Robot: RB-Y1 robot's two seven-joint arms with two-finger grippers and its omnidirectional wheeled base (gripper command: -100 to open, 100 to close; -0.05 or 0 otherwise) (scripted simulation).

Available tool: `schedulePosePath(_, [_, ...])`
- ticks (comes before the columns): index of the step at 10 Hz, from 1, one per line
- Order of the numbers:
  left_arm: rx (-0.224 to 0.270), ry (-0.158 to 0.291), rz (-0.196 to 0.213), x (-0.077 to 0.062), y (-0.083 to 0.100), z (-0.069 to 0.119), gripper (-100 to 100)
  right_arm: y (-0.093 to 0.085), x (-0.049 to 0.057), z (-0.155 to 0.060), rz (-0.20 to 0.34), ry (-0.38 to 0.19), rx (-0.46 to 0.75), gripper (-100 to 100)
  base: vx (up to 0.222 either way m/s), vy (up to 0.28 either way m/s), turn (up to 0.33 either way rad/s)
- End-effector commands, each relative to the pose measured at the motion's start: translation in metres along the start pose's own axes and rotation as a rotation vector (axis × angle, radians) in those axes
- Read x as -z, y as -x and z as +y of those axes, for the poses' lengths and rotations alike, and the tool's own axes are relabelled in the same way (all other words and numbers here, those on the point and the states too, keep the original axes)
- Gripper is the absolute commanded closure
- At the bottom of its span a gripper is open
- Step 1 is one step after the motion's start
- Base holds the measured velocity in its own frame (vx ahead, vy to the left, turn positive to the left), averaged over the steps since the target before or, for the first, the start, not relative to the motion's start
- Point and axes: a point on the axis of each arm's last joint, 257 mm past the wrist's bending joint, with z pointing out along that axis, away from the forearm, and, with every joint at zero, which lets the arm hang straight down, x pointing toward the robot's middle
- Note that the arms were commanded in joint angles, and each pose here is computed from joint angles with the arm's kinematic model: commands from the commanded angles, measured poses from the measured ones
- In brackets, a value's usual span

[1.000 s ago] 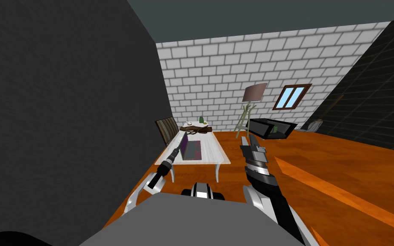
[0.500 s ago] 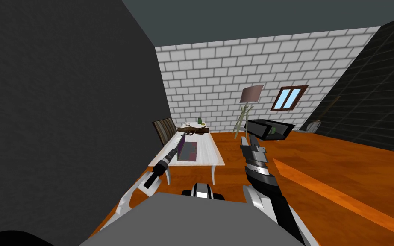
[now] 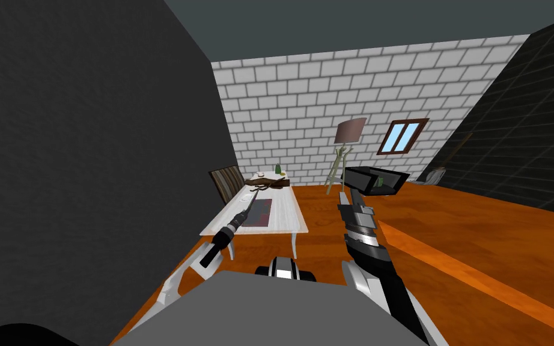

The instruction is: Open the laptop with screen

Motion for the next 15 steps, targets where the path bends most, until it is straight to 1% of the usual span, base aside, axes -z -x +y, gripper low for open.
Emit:
schedulePosePath(1, [-0.106,0.034,0.028,0.003,-0.010,0.019,100,0.000,0.000,0.000,0.000,0.000,0.000,0,0.016,-0.139,-0.008])
schedulePosePath(5, [-0.266,0.069,0.069,0.009,-0.023,0.042,100,0.000,0.000,0.000,0.000,0.000,0.000,0,0.020,-0.124,-0.008])
schedulePosePath(6, [-0.243,0.060,0.060,0.007,-0.020,0.038,100,0.000,0.000,0.000,0.000,0.000,0.000,0,0.005,-0.048,0.000])
schedulePosePath(7, [-0.292,0.073,0.063,0.004,-0.025,0.044,100,0.000,0.000,0.000,0.000,0.000,0.000,0,-0.008,-0.028,0.008])
schedulePosePath(9, [-0.373,0.092,0.069,-0.003,-0.034,0.054,100,0.000,0.000,0.000,0.000,0.000,0.000,0,-0.020,-0.042,0.007])
schedulePosePath(10, [-0.348,0.084,0.062,0.002,-0.018,0.046,-100,0.000,0.000,0.000,0.000,0.000,0.000,0,-0.002,-0.028,-0.007])
schedulePosePath(11, [-0.348,0.083,0.061,0.002,-0.018,0.045,-100,0.000,0.000,0.000,0.000,0.000,0.000,0,0.016,-0.004,0.002])
schedulePosePath(15, [-0.351,0.085,0.059,0.011,0.003,0.037,-100,0.000,0.000,0.000,0.000,0.000,0.000,0,0.019,-0.005,-0.003])
